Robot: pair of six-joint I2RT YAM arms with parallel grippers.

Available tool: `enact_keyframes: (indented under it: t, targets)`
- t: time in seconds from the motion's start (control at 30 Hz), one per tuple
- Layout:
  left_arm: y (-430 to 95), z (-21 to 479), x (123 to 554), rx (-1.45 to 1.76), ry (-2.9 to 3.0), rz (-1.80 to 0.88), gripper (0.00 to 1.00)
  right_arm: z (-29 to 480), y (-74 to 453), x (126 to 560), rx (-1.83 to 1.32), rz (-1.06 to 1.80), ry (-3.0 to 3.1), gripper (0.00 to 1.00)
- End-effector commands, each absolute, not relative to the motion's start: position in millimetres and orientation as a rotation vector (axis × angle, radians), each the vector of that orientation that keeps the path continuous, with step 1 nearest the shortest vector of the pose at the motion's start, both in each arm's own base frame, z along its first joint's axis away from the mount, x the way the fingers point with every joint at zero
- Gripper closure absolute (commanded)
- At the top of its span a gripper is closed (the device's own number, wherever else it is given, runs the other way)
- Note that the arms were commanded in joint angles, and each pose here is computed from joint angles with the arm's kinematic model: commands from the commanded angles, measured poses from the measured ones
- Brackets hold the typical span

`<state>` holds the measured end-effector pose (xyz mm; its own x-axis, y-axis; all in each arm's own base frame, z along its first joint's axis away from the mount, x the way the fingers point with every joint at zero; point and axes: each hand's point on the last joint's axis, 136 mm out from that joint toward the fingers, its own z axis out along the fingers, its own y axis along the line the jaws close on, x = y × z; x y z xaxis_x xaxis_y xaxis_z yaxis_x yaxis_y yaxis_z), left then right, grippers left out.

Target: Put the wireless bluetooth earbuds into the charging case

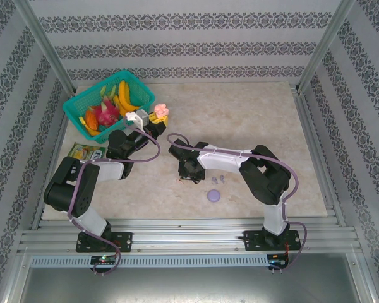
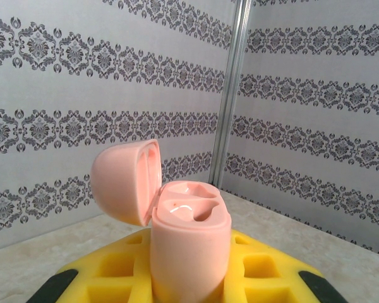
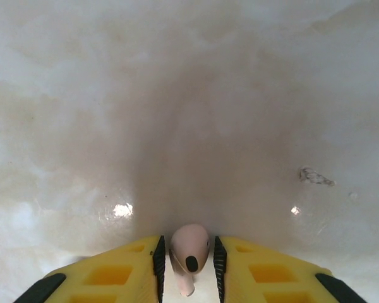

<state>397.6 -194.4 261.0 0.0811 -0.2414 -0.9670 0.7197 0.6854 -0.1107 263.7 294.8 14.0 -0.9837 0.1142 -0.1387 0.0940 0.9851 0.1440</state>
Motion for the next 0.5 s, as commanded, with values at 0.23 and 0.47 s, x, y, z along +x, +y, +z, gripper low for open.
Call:
enact_keyframes:
  t: [0.23, 0.47]
  targets:
    - [-190.3, 285.8, 388.9, 0.457, 1.215, -0.76, 1.0, 21.3, 273.1, 274.5, -0.034, 0.046, 2.96, 0.74]
    - [-190.2, 285.6, 390.0, 0.453, 1.217, -0.763, 1.0, 25.8, 270.6, 278.6, -0.082, 0.019, 2.946, 0.74]
